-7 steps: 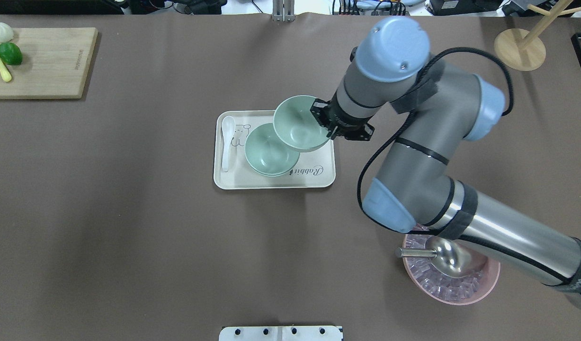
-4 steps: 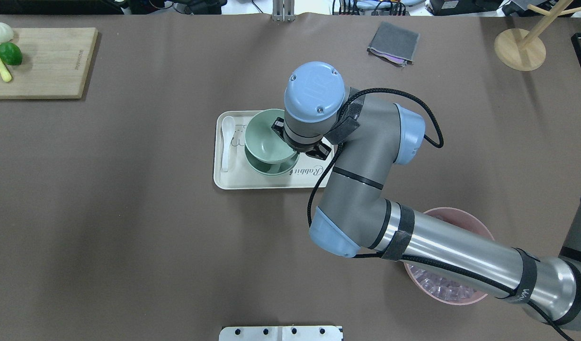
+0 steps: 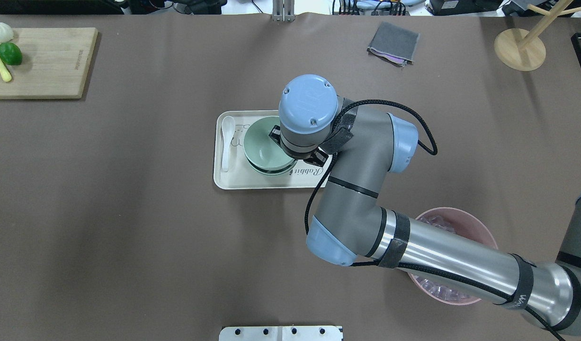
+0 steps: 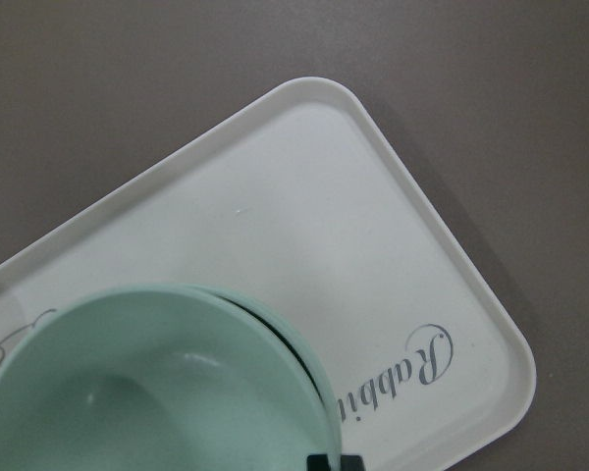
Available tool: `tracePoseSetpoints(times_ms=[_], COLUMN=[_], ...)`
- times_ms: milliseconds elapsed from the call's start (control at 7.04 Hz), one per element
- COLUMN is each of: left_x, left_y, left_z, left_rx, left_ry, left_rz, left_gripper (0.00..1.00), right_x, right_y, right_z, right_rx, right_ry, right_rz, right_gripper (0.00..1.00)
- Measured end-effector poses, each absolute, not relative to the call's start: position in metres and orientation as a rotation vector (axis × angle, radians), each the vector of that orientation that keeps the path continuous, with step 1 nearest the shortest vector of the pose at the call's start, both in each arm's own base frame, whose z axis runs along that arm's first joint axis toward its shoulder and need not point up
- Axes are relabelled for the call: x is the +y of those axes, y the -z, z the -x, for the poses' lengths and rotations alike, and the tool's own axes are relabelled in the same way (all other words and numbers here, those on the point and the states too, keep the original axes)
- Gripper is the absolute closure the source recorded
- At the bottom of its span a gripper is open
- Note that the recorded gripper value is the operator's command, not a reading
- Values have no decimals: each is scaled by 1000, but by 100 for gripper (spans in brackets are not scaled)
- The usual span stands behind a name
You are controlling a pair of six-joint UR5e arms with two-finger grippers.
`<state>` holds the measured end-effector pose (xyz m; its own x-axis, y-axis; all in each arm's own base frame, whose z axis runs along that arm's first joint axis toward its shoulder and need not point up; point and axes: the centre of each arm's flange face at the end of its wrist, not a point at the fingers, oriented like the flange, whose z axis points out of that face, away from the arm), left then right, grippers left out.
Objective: Stack green bowls together
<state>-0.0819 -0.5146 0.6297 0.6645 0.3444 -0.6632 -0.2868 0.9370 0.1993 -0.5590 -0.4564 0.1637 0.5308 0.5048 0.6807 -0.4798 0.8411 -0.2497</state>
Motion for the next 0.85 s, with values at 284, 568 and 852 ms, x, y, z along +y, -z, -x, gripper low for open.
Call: tracePoseSetpoints(times_ms=[284, 568, 852], left_x=[-514, -514, -514], left_y=[-630, -631, -631], left_z=[82, 81, 81], left_rx=[765, 766, 766], left_ry=[-356, -357, -356], left_rz=[-79, -78, -77], left_gripper=[0, 0, 0], right_x=[-457, -458, -457], right_y=[-166, -168, -169], right_z=[560, 562, 564], right_rx=[-817, -812, -808], right_ry=[-589, -591, -589], right_rz=[32, 26, 25], right_gripper=[100, 100, 100])
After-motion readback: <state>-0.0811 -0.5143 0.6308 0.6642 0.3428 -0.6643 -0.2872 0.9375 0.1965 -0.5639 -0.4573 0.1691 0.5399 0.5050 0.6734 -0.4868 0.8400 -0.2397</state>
